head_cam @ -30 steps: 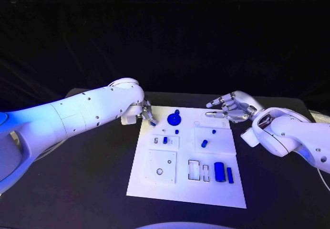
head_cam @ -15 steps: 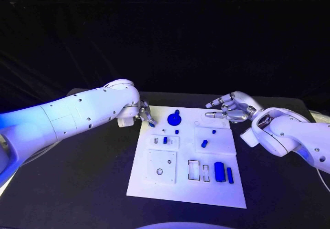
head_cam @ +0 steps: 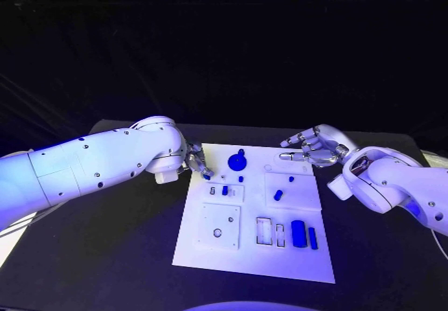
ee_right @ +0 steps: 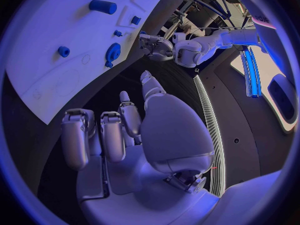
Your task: Assemble the parts on the task board
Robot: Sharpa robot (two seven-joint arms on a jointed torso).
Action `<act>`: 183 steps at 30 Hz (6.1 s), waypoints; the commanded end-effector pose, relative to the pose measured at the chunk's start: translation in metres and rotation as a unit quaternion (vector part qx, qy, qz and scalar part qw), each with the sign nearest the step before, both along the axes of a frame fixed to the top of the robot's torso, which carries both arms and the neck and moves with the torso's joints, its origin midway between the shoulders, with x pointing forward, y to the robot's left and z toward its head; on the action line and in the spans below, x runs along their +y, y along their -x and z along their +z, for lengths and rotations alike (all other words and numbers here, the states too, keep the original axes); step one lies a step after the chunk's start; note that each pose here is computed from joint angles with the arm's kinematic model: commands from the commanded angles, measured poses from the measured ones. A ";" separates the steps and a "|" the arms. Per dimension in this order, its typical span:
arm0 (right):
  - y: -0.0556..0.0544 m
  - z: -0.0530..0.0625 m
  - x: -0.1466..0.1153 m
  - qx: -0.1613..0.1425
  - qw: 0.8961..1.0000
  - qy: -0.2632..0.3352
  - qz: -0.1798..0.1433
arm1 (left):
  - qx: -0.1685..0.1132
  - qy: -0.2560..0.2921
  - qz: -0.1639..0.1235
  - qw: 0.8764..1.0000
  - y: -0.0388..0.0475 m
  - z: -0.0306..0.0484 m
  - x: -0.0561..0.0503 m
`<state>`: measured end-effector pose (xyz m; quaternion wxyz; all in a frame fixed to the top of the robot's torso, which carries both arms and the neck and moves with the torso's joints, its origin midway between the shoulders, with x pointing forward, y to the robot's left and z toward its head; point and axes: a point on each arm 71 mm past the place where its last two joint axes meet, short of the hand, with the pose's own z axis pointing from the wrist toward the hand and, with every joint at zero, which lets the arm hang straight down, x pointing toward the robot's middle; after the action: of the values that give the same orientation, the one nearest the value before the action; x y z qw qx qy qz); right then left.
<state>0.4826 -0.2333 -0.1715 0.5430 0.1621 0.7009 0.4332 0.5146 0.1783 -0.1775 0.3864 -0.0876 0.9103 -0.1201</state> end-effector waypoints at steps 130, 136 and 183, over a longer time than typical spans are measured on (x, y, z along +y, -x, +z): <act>0.003 -0.004 0.003 0.011 1.000 -0.001 0.015 | -0.001 -0.054 -0.028 0.998 0.0228 -0.0371 -0.015; 0.004 -0.004 0.003 0.011 1.000 -0.001 0.015 | 0.002 -0.056 -0.029 0.998 0.0222 -0.0377 -0.015; 0.004 -0.004 0.002 0.012 1.000 0.000 0.016 | 0.030 -0.053 -0.030 0.998 0.0228 -0.0385 -0.009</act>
<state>0.4791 -0.2328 -0.1751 0.5327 0.1614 0.7069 0.4364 0.4967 0.1650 -0.2057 0.3868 -0.0463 0.9151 -0.1042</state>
